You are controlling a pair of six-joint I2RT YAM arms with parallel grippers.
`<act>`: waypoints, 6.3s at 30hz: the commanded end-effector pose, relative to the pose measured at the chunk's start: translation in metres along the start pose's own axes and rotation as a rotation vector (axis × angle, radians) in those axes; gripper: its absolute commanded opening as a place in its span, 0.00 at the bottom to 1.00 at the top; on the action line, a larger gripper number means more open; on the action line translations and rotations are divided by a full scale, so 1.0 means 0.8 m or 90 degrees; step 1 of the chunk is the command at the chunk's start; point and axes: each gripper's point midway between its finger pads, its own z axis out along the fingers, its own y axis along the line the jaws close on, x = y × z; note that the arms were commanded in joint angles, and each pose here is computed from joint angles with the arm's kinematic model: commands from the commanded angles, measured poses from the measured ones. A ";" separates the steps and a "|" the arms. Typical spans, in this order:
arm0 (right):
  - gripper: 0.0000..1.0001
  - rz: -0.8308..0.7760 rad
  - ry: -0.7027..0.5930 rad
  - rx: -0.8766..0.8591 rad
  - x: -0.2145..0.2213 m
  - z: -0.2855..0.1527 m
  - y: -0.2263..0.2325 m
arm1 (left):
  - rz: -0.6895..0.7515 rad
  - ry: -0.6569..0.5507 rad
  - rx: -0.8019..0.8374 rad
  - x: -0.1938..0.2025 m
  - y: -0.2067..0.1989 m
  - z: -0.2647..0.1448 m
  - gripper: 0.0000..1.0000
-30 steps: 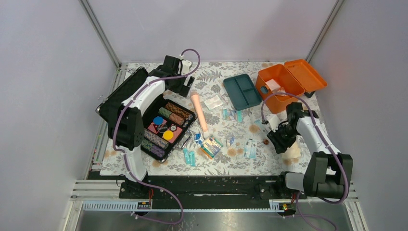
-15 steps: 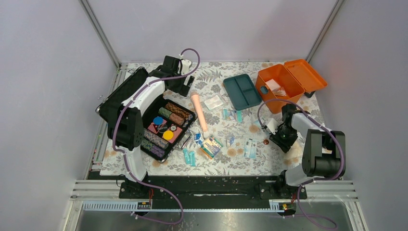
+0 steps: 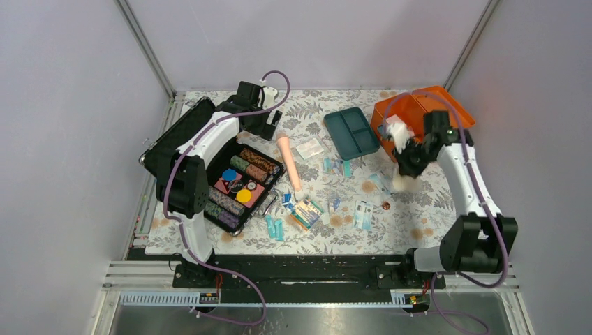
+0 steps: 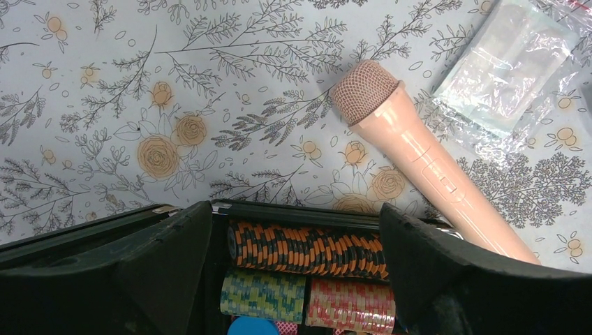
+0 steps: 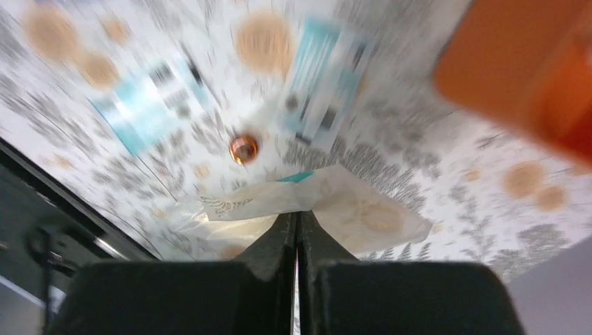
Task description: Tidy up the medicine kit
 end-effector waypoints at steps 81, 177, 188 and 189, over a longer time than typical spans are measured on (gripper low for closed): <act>0.64 0.309 -0.317 0.049 -0.230 -0.085 -0.113 | 0.063 -0.013 0.016 0.010 -0.006 -0.061 0.88; 0.00 0.213 -0.169 0.264 -0.188 -0.087 -0.313 | -0.139 -0.004 0.057 -0.021 0.044 -0.047 0.82; 0.00 0.211 -0.138 0.221 -0.187 0.005 -0.341 | -0.133 0.006 0.037 -0.013 0.041 -0.060 0.82; 0.00 0.203 -0.133 0.220 -0.188 0.012 -0.341 | -0.129 0.007 0.031 -0.012 0.042 -0.061 0.82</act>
